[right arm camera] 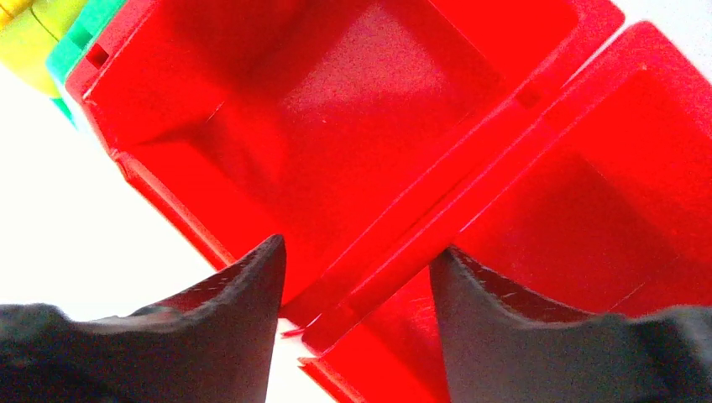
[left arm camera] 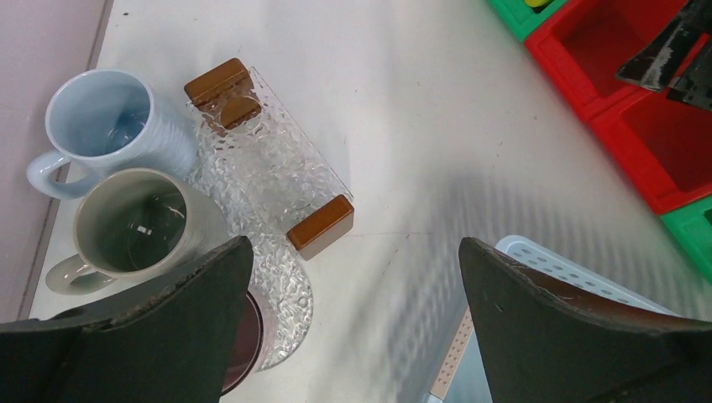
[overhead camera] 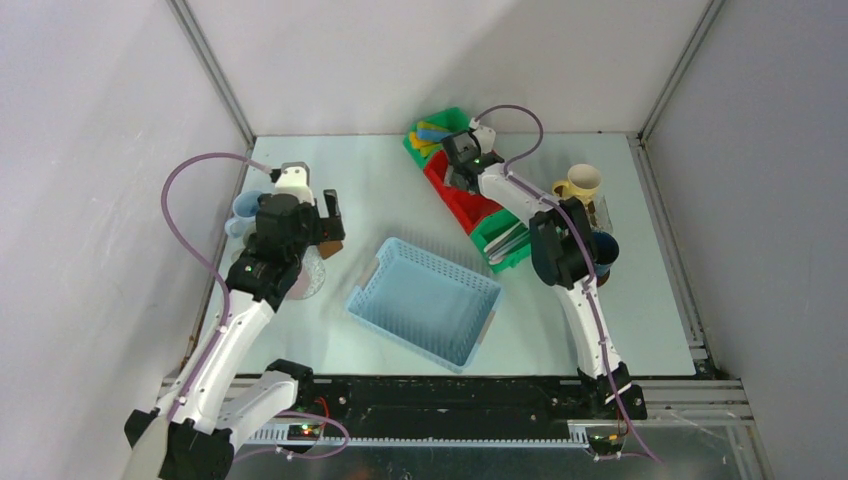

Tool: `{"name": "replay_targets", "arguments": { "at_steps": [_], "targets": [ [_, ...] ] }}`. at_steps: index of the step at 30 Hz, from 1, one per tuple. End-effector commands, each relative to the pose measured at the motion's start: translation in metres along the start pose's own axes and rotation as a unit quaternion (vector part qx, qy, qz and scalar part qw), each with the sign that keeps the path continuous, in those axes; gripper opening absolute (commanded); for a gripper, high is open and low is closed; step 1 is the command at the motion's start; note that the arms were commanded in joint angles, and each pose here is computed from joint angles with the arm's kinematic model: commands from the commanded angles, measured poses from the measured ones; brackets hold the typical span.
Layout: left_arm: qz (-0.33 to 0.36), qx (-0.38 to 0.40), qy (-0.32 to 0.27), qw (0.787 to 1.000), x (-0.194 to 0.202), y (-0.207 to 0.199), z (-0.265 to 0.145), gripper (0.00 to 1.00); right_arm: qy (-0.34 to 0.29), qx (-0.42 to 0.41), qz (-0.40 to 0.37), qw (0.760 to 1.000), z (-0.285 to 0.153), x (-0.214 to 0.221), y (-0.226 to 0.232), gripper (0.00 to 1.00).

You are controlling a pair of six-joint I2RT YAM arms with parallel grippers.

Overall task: Prepare toiletry sets of a toothbrush and toothpaste on the tray
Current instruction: Adjust the storage box at the center of the board.

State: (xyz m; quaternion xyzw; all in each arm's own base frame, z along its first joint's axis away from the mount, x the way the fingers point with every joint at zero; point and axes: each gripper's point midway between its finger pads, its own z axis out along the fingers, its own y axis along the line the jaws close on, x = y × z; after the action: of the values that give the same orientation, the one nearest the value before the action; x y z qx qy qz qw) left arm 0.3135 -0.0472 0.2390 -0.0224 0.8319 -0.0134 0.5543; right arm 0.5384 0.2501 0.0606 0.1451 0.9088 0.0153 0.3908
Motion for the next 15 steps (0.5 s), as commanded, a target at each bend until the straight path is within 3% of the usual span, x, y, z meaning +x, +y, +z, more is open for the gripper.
{"name": "replay_targets", "arguments": {
  "at_steps": [1, 7, 15],
  "targets": [
    [-0.004, -0.015, -0.029, 0.999, -0.013, 0.008, -0.004, 1.0, 0.009, -0.035, 0.025, 0.999, -0.007, -0.006, 0.016, 0.54],
    [-0.001, -0.021, -0.032, 0.999, -0.013, 0.011, -0.004, 1.0, 0.018, -0.079, 0.019, 0.997, -0.028, 0.011, 0.026, 0.3],
    [0.0, -0.026, -0.034, 0.999, -0.013, 0.013, -0.005, 0.98, 0.024, -0.124, -0.002, 0.992, -0.057, 0.028, 0.056, 0.27]
  ]
}}
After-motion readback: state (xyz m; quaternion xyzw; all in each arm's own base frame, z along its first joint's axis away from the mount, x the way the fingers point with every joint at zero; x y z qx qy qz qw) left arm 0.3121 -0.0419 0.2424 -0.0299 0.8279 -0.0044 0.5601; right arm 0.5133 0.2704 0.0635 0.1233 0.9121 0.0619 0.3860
